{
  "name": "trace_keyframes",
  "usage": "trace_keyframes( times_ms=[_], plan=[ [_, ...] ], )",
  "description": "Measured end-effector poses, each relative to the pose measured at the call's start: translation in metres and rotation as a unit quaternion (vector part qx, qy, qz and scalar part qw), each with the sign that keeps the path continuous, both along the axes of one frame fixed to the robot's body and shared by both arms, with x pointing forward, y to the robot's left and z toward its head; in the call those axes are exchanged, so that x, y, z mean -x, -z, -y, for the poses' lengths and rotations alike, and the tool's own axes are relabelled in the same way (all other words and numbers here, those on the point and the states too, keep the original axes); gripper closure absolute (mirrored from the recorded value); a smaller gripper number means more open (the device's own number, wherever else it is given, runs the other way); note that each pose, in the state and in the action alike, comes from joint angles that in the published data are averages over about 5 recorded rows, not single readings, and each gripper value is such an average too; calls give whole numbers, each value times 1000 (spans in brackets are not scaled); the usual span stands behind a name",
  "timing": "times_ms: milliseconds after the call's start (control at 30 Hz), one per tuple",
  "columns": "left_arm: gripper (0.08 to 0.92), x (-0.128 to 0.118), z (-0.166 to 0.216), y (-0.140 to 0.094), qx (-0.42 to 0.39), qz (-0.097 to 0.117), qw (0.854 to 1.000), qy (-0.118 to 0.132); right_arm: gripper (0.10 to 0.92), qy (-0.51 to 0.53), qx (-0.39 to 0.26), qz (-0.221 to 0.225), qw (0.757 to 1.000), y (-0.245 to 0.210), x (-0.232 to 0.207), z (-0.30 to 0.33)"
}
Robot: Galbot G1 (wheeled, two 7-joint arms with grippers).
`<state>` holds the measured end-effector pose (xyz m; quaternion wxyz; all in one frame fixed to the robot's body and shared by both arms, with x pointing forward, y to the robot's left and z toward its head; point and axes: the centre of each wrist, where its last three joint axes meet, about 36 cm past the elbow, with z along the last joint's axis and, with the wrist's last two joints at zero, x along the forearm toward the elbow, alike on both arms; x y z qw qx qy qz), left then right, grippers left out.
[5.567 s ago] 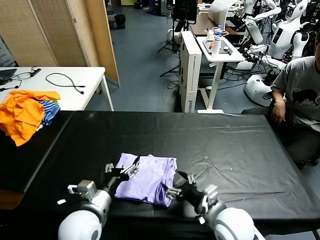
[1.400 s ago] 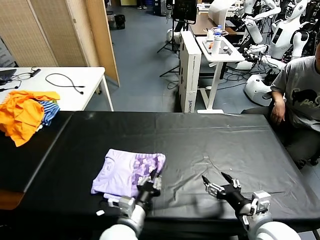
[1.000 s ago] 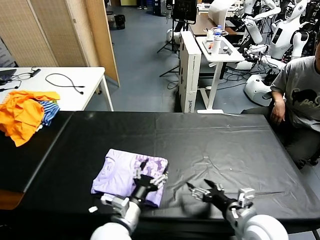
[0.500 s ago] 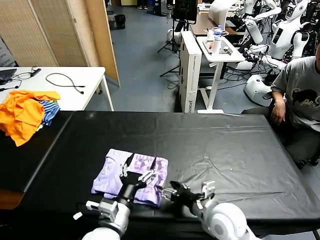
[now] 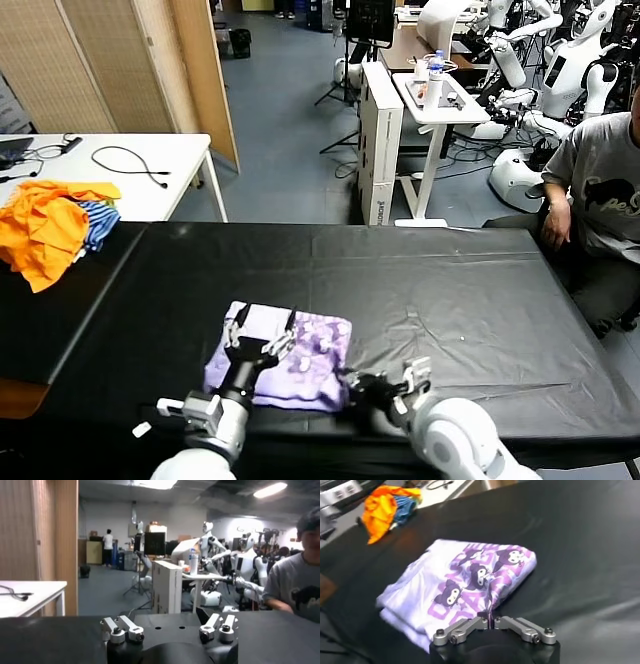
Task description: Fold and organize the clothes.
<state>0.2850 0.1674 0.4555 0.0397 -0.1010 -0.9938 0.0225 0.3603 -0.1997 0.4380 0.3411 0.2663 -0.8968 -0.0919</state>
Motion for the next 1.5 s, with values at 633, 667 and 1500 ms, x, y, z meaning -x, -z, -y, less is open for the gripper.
trace_keyframes(
  times_ms=[633,667,1500],
  plan=[
    [92,-4,-16,13,40,-21,999,-29,235,23,60,48,997,-41,16,54],
    [92,-3,-17,13,43,-22,998,-32,192,23,62,52,996,-43,20,55],
    [92,66,-64,13,22,-84,994,-69,115,157,113,272,943,-19,140,72]
  ],
)
